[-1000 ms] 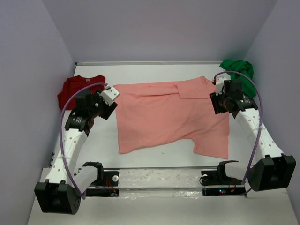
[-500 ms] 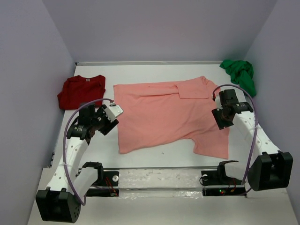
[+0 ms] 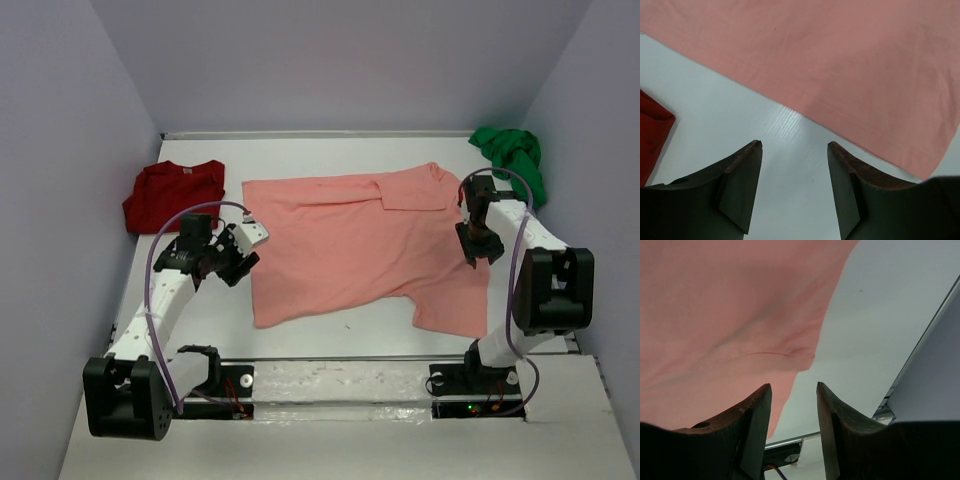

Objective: Fold and stack the t-shirts
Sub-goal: Flatten the tshirt out

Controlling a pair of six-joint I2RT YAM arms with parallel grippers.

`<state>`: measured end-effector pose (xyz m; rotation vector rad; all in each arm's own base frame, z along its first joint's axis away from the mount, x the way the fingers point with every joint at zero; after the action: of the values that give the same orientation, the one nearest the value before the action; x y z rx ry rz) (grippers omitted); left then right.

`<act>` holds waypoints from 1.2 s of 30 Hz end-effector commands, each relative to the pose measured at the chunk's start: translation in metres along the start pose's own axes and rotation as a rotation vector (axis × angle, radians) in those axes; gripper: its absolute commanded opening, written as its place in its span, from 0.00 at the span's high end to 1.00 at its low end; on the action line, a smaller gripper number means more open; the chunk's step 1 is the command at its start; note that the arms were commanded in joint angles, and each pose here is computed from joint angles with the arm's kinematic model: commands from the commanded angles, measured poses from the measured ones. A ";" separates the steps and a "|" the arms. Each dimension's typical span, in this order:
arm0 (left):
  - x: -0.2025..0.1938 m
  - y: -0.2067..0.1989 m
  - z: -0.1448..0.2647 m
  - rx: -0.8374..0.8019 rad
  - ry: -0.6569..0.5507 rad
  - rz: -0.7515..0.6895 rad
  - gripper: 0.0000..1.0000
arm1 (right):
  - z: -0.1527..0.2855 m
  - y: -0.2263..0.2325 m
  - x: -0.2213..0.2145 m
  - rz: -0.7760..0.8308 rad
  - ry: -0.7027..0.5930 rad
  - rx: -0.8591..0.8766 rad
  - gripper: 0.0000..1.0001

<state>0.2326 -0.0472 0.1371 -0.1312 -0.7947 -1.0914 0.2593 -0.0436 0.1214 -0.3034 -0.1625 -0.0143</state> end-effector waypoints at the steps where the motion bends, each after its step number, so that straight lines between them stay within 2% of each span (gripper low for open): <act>1: 0.021 0.009 0.005 0.012 -0.079 -0.052 0.35 | -0.001 -0.016 0.030 -0.123 -0.051 0.000 0.54; 6: 0.020 0.006 0.005 0.014 -0.086 -0.059 0.35 | -0.018 -0.032 0.036 -0.189 0.002 0.026 0.56; 18: 0.018 0.000 -0.004 -0.016 -0.111 -0.031 0.39 | -0.035 -0.004 0.019 -0.136 0.147 0.246 0.59; 20: 0.018 0.000 -0.006 -0.027 -0.116 -0.029 0.48 | -0.035 -0.001 0.018 -0.134 0.148 0.262 0.60; 21: 0.019 -0.001 -0.007 -0.032 -0.123 -0.025 0.58 | -0.035 0.000 0.017 -0.133 0.149 0.270 0.61; 22: 0.021 -0.001 -0.007 -0.036 -0.129 -0.018 0.58 | -0.037 -0.001 0.014 -0.138 0.161 0.279 0.61; 26: 0.027 -0.002 -0.009 -0.052 -0.144 -0.006 0.57 | -0.043 0.000 0.007 -0.132 0.190 0.267 0.62; 27: 0.027 -0.001 -0.009 -0.046 -0.142 -0.002 0.52 | -0.044 -0.004 0.007 -0.152 0.187 0.252 0.62; 29: 0.028 0.000 -0.008 -0.038 -0.141 -0.003 0.48 | -0.044 -0.012 0.005 -0.169 0.186 0.219 0.62; 36: 0.030 -0.003 -0.005 -0.036 -0.145 -0.010 0.41 | -0.048 -0.029 -0.006 -0.202 0.214 0.167 0.61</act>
<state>0.2376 -0.0689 0.1400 -0.2362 -0.8547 -1.1057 0.2675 -0.0739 0.0808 -0.0772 0.0059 -0.2008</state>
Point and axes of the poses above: each gripper's point midway between its finger pads, its own z axis back along the fingers, its own y axis along the line the jaws close on, x = y × z, the point moved 5 cm from there along z, back along the fingers, and after that the axes turned 8 degrees about -z, right-handed, at the moved point
